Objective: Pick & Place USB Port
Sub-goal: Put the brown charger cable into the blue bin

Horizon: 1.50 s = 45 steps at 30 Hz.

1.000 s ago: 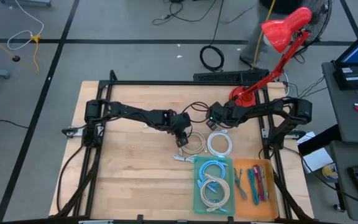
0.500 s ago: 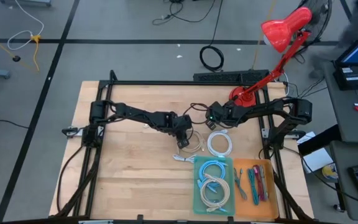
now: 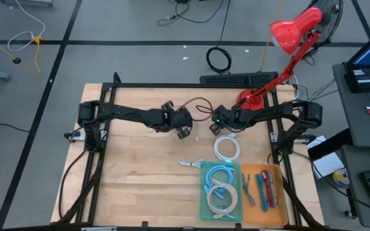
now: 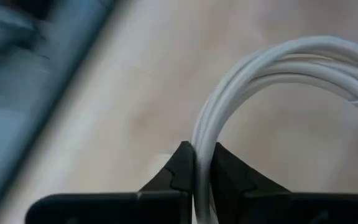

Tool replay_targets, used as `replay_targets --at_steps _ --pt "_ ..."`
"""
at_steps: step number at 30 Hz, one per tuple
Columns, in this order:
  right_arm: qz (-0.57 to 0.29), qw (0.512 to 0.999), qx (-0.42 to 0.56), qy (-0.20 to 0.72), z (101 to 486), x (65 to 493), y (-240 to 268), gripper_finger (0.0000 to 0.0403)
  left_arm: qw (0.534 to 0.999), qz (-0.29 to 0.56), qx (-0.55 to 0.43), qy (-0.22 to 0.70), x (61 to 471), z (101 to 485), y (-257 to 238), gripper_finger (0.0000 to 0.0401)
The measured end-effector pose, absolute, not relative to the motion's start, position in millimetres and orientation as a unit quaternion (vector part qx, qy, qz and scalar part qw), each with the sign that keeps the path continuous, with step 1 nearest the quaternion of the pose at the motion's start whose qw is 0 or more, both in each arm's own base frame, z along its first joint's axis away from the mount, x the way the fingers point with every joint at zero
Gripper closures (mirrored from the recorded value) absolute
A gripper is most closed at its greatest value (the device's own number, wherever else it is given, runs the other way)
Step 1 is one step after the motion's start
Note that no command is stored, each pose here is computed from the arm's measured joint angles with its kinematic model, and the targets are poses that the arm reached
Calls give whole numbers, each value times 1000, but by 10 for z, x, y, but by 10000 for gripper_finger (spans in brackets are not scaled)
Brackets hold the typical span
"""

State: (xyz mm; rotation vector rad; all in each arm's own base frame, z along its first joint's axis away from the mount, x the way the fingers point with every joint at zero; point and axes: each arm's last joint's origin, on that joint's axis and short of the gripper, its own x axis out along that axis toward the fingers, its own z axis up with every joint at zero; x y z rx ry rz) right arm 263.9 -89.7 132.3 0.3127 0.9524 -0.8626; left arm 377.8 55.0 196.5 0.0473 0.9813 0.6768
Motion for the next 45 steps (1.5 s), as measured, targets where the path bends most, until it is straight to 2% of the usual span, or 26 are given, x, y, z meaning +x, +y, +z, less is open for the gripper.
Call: replay_targets --at_steps 9,14,17,25,30,38,45 --pt "-317 853 168 379 1415 2819 -887 282 812 479 88 321 3446 2722 519 374" --pt "-289 894 134 315 1526 2949 -860 282 795 542 88 257 3145 2948 520 374" --pt "-269 921 108 259 1631 3042 -827 282 804 554 69 204 2963 3001 486 374" --pt "-216 971 39 91 1970 3228 -652 282 844 533 25 47 2492 2944 403 374" --pt "-128 992 -2 -18 2196 3279 -515 282 868 495 19 -26 2315 2840 373 374" --pt "-40 988 -30 -148 2446 3251 -418 282 891 441 52 -94 2219 2714 344 374" --pt "-40 979 -28 -196 2535 3219 -415 282 903 391 49 -170 2253 2765 410 374"
